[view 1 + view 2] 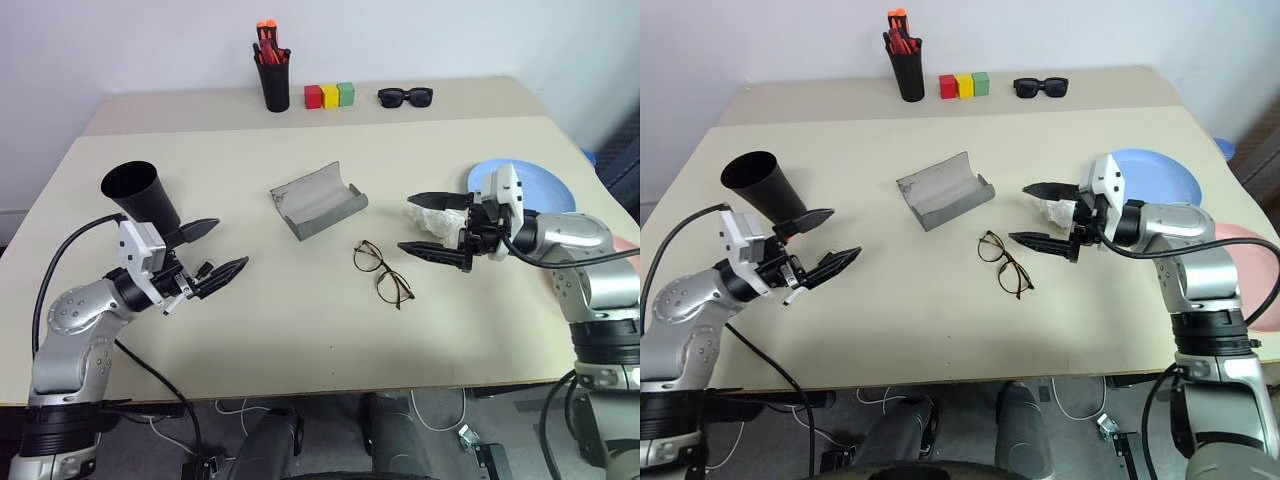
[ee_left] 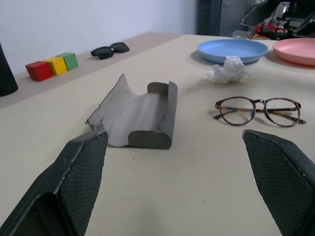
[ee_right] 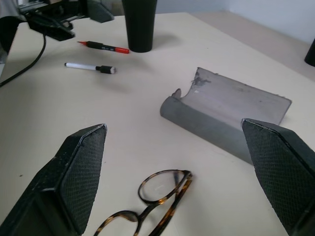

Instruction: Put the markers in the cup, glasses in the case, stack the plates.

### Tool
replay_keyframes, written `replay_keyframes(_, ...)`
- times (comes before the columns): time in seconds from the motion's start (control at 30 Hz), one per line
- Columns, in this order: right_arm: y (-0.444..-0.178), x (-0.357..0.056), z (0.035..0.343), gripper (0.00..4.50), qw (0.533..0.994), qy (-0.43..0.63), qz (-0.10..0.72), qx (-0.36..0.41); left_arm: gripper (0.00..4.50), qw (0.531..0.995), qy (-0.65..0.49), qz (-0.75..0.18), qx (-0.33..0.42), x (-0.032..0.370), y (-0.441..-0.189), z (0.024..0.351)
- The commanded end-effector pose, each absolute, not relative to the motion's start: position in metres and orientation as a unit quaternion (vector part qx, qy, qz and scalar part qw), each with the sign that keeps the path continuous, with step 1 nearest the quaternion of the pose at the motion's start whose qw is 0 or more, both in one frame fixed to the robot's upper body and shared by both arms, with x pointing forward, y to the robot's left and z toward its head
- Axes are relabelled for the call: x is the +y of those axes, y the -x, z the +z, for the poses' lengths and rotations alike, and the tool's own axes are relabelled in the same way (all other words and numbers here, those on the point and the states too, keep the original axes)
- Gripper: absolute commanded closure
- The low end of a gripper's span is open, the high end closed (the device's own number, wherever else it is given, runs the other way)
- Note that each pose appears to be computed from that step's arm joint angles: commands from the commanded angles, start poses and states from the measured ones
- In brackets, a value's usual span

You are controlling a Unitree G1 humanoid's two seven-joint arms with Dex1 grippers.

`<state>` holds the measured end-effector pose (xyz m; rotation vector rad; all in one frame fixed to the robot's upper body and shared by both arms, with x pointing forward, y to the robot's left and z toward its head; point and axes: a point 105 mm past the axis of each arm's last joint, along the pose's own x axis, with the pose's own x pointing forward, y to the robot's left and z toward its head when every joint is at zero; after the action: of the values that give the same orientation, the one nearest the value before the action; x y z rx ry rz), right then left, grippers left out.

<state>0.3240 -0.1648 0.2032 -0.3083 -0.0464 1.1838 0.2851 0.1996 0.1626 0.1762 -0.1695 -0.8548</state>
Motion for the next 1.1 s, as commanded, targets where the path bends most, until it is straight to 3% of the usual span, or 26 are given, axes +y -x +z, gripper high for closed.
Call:
replay_keyframes(0.03, -0.325, -0.162, 0.213, 0.02, 0.814, 0.161, 0.557, -0.044, 0.00, 0.904, -0.100, -0.404, -0.094, 0.206, -0.282, 0.169)
replay_keyframes(0.4, -0.323, -0.151, 0.207, 0.02, 0.816, 0.153, 0.555, -0.049, 0.00, 0.915, -0.119, -0.375, -0.091, 0.231, -0.271, 0.180)
replay_keyframes(0.77, -0.307, -0.123, 0.201, 0.02, 0.819, 0.135, 0.554, -0.068, 0.00, 0.933, -0.136, -0.331, -0.037, 0.276, -0.255, 0.183)
replay_keyframes(0.97, -0.300, -0.114, 0.201, 0.02, 0.826, 0.132, 0.540, -0.090, 0.00, 0.948, -0.192, -0.241, 0.081, 0.332, -0.270, 0.158)
replay_keyframes(1.1, -0.301, -0.115, 0.199, 0.02, 0.831, 0.131, 0.532, -0.093, 0.00, 0.957, -0.183, -0.191, 0.121, 0.362, -0.271, 0.148)
